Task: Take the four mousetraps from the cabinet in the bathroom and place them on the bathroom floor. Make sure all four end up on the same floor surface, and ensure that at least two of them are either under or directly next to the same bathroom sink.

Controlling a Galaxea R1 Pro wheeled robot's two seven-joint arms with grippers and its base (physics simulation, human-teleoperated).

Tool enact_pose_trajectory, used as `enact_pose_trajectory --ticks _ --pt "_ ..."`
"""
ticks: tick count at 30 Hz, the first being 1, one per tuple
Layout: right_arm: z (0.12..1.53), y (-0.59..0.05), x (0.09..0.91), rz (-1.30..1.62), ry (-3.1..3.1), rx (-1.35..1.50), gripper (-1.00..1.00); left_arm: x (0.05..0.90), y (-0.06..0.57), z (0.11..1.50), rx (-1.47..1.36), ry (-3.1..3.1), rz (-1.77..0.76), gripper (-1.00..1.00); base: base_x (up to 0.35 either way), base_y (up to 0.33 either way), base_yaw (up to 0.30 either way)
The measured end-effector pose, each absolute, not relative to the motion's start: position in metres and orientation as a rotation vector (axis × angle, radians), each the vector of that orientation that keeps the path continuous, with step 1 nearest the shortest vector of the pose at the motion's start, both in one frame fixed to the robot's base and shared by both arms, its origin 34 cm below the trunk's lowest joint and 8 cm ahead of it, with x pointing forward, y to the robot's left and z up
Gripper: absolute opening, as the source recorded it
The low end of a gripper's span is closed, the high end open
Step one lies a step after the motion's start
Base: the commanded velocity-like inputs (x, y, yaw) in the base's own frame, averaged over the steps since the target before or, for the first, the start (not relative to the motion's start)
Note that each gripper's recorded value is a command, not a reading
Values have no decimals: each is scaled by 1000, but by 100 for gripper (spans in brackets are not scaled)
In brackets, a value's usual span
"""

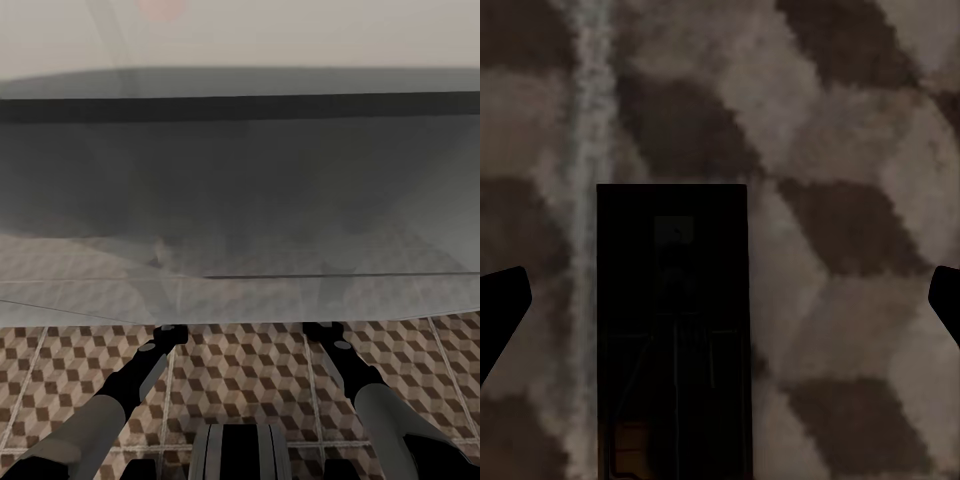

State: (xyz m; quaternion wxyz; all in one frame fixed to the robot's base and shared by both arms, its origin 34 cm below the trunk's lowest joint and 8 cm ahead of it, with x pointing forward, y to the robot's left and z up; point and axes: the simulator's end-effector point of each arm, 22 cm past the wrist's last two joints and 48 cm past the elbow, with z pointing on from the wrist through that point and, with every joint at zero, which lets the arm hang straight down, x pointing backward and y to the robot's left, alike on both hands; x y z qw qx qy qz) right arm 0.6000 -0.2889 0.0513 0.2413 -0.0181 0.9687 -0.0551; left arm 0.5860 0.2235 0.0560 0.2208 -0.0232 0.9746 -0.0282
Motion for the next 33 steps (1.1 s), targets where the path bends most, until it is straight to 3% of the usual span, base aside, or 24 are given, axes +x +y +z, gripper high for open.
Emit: enact_pose_trajectory --ticks 3,4,33 --pt "51 -289 600 -151 2649 -50 100 586 223 56 -64 2695 -78 -100 0 0 0" --pt "51 -289 600 -151 2649 -50 100 586 223 56 -64 2695 -78 100 0 0 0" --pt "51 -289 600 -152 2649 -49 100 588 223 57 -60 2690 -79 100 0 0 0"
